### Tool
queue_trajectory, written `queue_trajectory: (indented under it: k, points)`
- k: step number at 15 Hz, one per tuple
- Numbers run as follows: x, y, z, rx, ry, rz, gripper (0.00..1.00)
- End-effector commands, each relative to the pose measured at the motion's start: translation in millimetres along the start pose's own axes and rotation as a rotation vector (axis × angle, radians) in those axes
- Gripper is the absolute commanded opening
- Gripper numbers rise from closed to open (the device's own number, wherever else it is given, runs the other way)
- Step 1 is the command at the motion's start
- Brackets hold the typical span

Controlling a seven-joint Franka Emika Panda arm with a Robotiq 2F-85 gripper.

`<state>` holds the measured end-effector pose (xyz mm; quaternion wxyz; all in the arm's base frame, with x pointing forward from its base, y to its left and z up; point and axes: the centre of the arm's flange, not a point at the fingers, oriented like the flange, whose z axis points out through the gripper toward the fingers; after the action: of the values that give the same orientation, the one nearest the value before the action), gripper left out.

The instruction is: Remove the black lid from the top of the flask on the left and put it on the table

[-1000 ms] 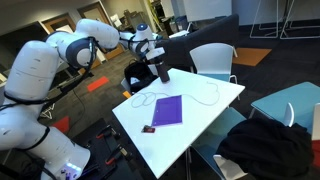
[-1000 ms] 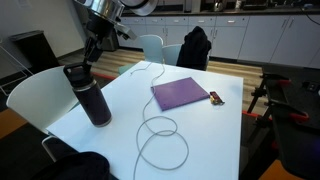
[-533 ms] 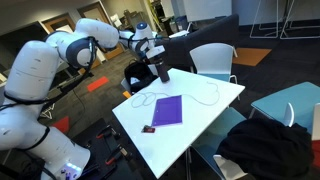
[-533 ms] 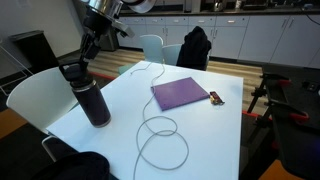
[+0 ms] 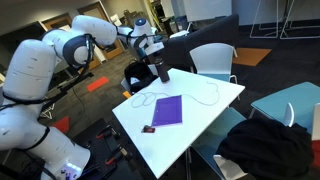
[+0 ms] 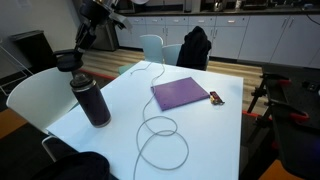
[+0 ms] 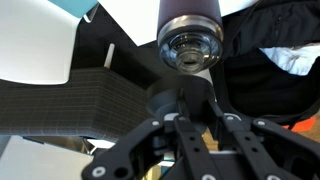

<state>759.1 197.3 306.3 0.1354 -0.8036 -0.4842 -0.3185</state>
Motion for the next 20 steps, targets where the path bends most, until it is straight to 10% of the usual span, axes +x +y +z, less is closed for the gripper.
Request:
queue_trajectory:
  k: [1, 11, 20]
  points:
    - [4, -4, -44, -0.014, 0.011, 0.041, 0.06]
    - [-76, 34, -89, -0.169, -0.181, 0.345, 0.06]
    - [-173, 46, -46, -0.166, -0.253, 0.413, 0.06]
